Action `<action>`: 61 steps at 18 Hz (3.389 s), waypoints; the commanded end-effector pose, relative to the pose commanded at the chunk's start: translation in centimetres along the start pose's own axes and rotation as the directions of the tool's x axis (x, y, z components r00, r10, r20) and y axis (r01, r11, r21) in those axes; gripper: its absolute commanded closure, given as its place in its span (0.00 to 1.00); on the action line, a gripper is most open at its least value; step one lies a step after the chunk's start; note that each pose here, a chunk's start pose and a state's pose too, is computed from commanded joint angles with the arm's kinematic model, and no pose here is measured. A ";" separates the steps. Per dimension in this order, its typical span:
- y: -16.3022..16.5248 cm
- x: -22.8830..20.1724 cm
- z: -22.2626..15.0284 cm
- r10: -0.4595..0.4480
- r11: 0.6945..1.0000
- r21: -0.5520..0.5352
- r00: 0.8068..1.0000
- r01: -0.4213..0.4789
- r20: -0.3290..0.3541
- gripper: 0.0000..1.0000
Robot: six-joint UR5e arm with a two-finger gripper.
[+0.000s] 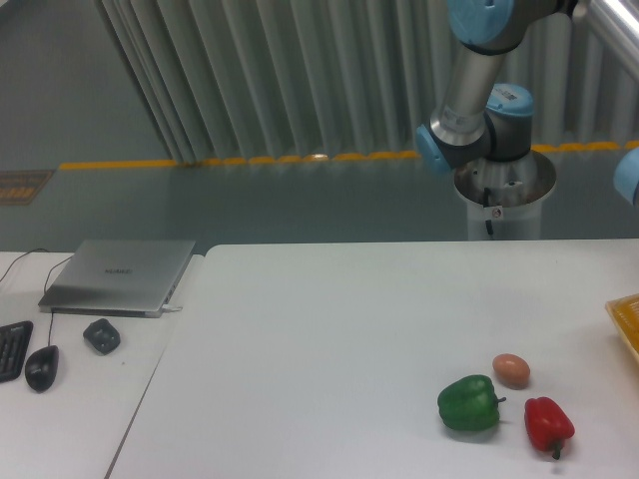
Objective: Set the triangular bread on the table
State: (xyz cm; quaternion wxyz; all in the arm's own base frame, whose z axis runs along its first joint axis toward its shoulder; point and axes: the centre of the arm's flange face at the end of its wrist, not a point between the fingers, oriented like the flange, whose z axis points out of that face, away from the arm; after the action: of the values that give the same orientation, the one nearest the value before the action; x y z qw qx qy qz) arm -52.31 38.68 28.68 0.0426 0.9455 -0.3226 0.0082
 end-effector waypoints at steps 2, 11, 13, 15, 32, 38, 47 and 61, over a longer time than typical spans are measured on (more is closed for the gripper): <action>0.0 0.0 0.1 -0.001 1.000 0.001 1.000 0.001 -0.003 0.31; -0.3 -0.2 -0.9 -0.066 0.998 0.009 0.998 0.066 -0.018 0.75; -0.3 -0.5 -2.2 -0.074 0.997 0.024 0.996 0.075 -0.042 0.77; -0.3 -0.8 -4.0 -0.094 0.992 0.077 0.994 0.098 -0.054 0.78; -7.9 -0.3 -9.7 -0.355 0.891 0.250 0.925 0.379 -0.137 0.77; -12.9 0.0 -6.8 -0.471 0.848 0.255 0.881 0.465 -0.042 0.75; -15.9 1.0 -3.7 -0.427 0.898 0.131 0.904 0.421 0.017 0.60; -16.2 0.7 -5.9 -0.415 0.907 0.132 0.903 0.400 0.115 0.00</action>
State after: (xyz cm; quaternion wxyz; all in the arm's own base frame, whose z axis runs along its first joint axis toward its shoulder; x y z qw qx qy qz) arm -41.78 51.47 33.40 -0.0294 0.9912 -0.1190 -0.0503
